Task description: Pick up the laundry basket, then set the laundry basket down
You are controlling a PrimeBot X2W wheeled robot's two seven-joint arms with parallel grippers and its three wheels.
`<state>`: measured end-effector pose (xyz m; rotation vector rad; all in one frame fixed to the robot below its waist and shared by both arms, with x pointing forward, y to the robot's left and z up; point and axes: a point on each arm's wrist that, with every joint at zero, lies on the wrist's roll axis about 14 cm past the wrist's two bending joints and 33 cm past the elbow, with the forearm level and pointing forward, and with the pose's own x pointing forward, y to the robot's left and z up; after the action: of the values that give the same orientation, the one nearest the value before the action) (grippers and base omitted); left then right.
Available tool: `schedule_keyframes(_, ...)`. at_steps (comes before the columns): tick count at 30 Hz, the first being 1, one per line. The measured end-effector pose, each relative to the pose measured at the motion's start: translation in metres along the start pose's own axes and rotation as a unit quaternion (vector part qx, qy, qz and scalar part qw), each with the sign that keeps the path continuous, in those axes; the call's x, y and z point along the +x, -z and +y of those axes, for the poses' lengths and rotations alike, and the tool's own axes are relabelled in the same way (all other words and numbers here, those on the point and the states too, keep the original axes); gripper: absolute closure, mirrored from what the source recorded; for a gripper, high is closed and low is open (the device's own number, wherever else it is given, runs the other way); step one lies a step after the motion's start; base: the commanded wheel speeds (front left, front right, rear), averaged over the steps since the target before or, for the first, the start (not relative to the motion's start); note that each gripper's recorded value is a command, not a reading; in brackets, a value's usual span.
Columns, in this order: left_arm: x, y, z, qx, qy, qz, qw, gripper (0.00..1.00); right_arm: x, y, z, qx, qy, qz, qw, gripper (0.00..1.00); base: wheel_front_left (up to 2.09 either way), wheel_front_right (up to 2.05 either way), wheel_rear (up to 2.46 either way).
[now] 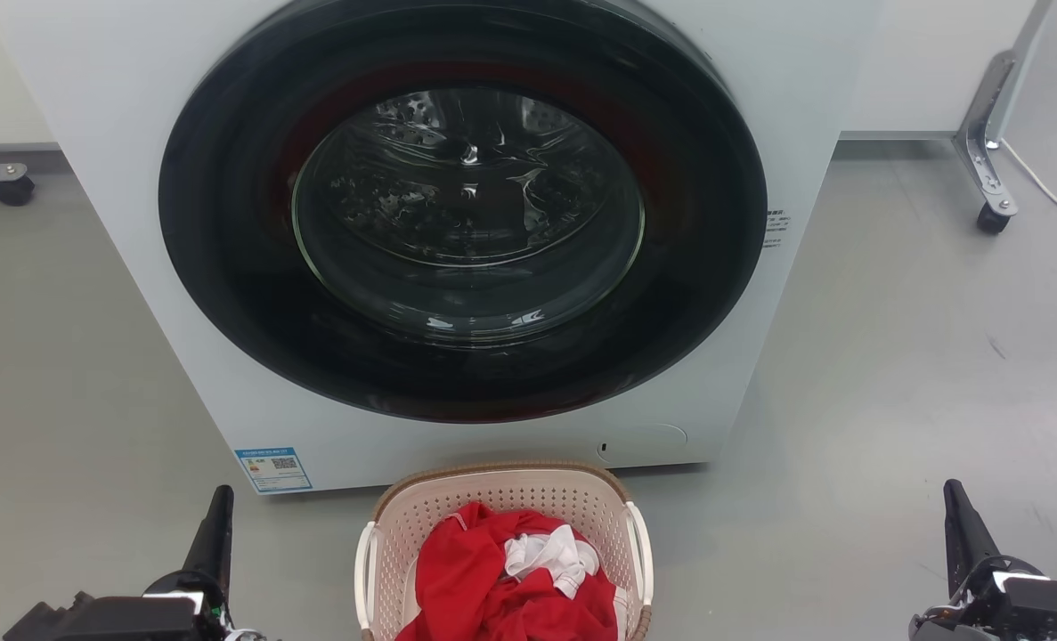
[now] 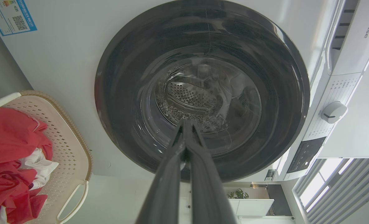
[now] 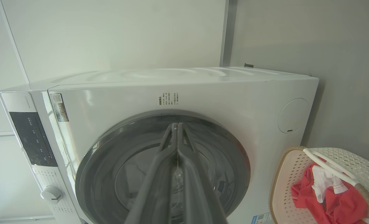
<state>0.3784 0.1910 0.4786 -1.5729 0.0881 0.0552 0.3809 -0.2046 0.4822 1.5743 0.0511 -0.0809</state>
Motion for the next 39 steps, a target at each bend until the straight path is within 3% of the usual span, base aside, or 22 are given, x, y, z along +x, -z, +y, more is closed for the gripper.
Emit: schedule_keyframes(39,0.0000,0.0000,0.0003,0.000,0.000,0.000,1.000,1.00,0.0000,0.0000,-0.0001,0.000,0.000,0.000,1.000,1.00,0.00,0.00,0.00)
